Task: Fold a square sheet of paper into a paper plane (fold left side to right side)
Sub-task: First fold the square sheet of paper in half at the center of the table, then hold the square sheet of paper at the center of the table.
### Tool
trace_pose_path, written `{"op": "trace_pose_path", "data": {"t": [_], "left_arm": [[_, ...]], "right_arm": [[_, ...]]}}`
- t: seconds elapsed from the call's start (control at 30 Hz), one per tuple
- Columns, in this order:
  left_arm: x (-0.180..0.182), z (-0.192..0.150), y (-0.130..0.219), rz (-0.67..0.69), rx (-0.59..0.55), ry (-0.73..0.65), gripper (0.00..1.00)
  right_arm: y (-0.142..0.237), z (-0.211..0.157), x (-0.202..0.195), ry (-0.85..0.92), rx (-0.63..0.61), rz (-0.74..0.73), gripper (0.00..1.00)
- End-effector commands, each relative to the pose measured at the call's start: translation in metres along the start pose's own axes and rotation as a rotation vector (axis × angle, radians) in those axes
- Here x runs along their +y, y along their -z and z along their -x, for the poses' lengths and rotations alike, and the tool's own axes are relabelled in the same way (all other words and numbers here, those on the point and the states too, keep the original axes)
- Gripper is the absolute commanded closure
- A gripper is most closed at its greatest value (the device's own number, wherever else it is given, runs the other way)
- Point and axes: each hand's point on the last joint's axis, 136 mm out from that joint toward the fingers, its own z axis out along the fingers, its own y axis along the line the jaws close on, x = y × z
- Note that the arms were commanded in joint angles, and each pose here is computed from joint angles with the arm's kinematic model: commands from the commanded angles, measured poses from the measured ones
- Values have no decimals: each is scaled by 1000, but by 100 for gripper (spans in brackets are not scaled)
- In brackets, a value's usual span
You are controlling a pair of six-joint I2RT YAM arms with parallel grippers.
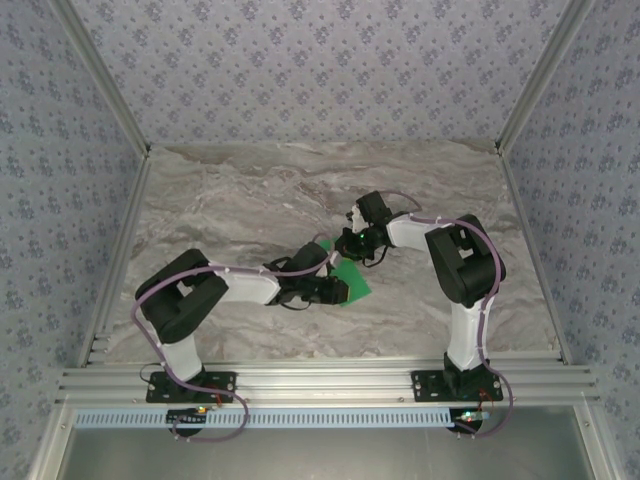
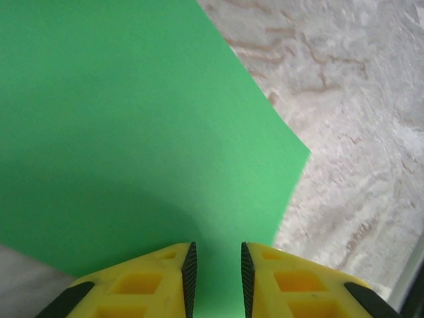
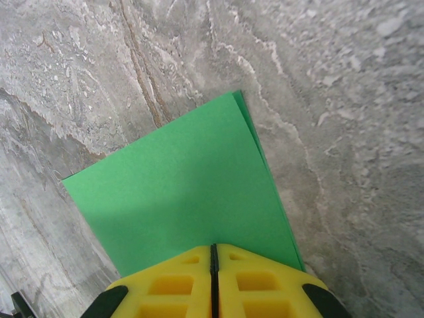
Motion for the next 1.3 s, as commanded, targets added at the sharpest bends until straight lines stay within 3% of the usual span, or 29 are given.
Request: {"op": "trace_pose_path", "data": {"t": [0.0,0.37,0.57,0.73,1.27], "left_arm": [[-6,-37,1,-11,99,-16,74],[-9,-61,10,-32,118,7,74],[-29,-17,45,-114,-2,21,72],[-8,16,62,-88,-65,73,71],[4,43,11,-89,-6,100,72]], "right_arm": [[-7,-31,-51,-98,83,-178,90],[-7,-31,-52,-100,84,-175,90],[-4,-30,-50,-102,72,-170,90],[3,-27,-49,-117,43,-160,90],[10,-23,-35,-95,16,-96,89]]}}
